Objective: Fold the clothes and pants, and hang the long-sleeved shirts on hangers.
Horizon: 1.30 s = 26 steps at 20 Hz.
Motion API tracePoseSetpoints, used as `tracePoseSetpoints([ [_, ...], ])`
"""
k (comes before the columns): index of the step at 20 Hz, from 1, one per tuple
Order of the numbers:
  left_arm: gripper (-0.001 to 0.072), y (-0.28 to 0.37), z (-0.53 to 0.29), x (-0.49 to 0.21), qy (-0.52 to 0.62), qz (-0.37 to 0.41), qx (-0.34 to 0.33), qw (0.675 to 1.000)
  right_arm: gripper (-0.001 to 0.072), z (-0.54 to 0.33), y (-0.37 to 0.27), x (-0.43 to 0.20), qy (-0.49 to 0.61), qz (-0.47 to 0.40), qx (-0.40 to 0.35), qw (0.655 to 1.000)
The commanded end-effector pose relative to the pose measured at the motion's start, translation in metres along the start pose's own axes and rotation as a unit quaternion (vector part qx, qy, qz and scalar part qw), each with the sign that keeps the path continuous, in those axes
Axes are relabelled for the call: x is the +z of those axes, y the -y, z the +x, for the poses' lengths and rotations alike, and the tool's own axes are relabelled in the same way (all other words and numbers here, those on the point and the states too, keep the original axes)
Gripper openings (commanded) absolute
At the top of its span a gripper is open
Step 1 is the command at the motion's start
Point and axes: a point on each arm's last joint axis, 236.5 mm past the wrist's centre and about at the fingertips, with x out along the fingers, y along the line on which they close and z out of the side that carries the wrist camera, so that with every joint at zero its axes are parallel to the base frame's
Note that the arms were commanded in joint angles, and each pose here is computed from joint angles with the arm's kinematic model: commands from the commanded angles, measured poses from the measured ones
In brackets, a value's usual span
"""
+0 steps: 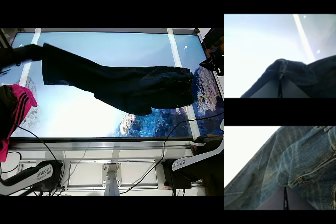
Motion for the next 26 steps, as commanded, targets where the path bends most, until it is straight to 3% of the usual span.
tracePoseSetpoints([
  [1, 0.0011, 0.017, -0.007, 0.037, 0.07, 0.012, 0.013, 0.997, 0.0051, 0.0, -0.001, 0.0, 0.0, -0.001, 0.0, 1.0],
  [5, 0.0011, -0.058, 0.02, 0.048, 0.135, -0.067, 0.101, 0.983, 0.005, 0.0, 0.0, 0.0, 0.0, -0.001, -0.001, 1.0],
  [11, 0.0028, -0.183, 0.105, -0.037, 0.14, -0.124, 0.238, 0.953, 0.0051, 0.0, 0.0, 0.0, -0.001, -0.001, -0.001, 1.0],
  [12, 0.0105, -0.201, 0.111, -0.046, 0.155, -0.129, 0.264, 0.943, 0.0059, 0.0, 0.0, 0.0, 0.0, -0.001, -0.001, 1.0],
  [13, 0.0302, -0.213, 0.117, -0.054, 0.157, -0.129, 0.278, 0.939, 0.0095, 0.0, 0.0, 0.0, 0.0, 0.0, -0.001, 1.0],
  [14, 0.0378, -0.22, 0.119, -0.057, 0.156, -0.133, 0.281, 0.937, 0.024, 0.0, 0.0, 0.0, 0.0, 0.0, -0.001, 1.0],
  [15, 0.0378, -0.222, 0.117, -0.057, 0.157, -0.134, 0.283, 0.937, 0.0355, 0.0, 0.0, -0.001, -0.002, 0.0, -0.001, 1.0],
  [16, 0.0379, -0.222, 0.114, -0.053, 0.16, -0.134, 0.283, 0.936, 0.0355, 0.0, 0.0, -0.001, -0.003, -0.001, -0.001, 1.0],
  [19, 0.036, -0.199, 0.106, -0.039, 0.14, -0.139, 0.243, 0.95, 0.0343, 0.0, 0.003, -0.001, -0.002, -0.001, -0.007, 1.0],
  [20, 0.0303, -0.181, 0.104, -0.036, 0.122, -0.14, 0.217, 0.958, 0.0303, 0.0, 0.006, 0.0, -0.001, -0.002, -0.013, 1.0],
  [21, 0.0074, -0.162, 0.102, -0.035, 0.096, -0.133, 0.188, 0.968, 0.0191, 0.0, 0.011, 0.0, 0.0, -0.004, -0.025, 1.0],
  [22, 0.0014, -0.146, 0.098, -0.035, 0.073, -0.12, 0.167, 0.976, 0.0043, 0.0, 0.018, 0.001, 0.001, -0.005, -0.038, 0.999],
  [26, 0.0013, -0.096, 0.081, -0.061, -0.036, -0.102, 0.087, 0.99, 0.0045, -0.004, 0.035, -0.011, -0.03, -0.027, -0.051, 0.998],
])
